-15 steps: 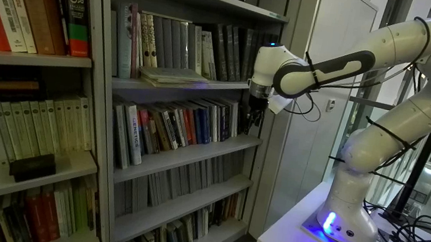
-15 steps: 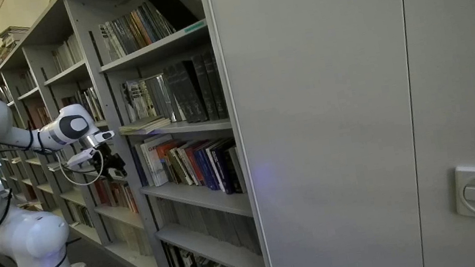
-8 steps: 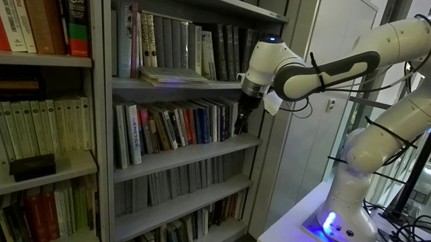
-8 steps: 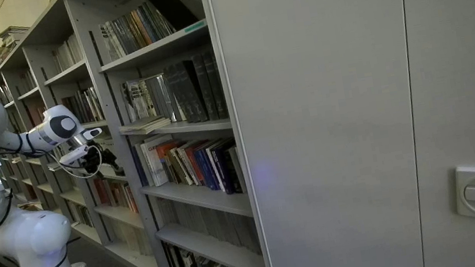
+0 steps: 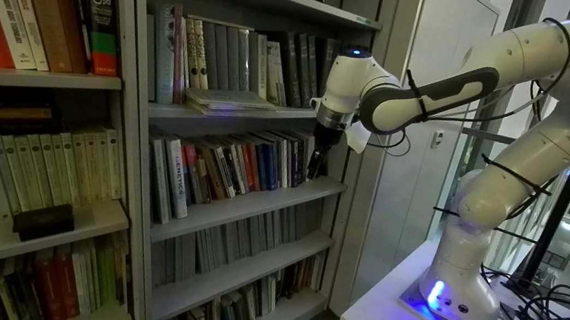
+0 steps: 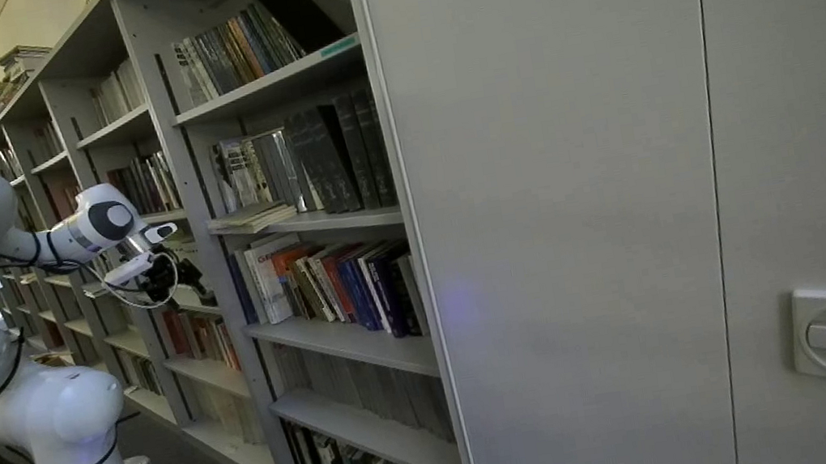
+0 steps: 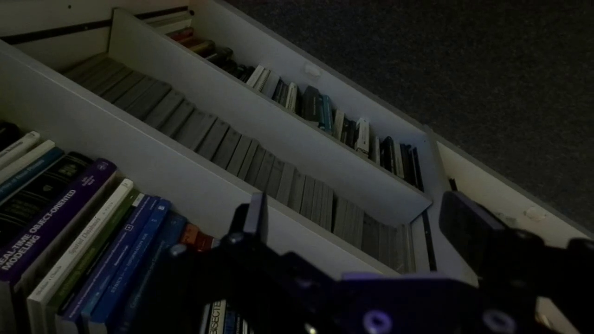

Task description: Take the book that lies on top of the standing books and put it on the pile, and pull out another book and put it on the pile

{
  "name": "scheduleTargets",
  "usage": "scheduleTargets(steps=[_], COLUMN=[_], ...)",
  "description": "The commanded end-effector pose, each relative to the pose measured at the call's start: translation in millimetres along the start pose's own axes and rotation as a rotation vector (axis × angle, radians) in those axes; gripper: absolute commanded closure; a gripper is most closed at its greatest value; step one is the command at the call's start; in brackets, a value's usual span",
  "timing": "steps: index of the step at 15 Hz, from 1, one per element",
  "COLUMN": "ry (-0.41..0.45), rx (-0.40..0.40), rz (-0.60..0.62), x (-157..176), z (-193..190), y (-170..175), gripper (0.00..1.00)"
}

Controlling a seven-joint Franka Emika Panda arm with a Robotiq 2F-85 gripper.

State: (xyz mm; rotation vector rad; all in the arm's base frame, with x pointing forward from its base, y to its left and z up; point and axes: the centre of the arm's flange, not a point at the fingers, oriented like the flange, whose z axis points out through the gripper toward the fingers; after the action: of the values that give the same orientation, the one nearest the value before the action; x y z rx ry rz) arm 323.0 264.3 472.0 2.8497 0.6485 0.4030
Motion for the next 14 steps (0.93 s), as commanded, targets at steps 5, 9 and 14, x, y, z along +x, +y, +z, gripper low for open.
scheduleTargets(steps=[5,9,14], ry=[-0.030,-0.191,-0.283], rx=[-0.011,0.028,0.174], rz=[0.061,0.082,0.051], x=[50.0,82.1,113.0], z=[-3.5,-2.5,-1.5], y=[14.5,27.2,28.2], gripper=[0.00,0.00,0.00])
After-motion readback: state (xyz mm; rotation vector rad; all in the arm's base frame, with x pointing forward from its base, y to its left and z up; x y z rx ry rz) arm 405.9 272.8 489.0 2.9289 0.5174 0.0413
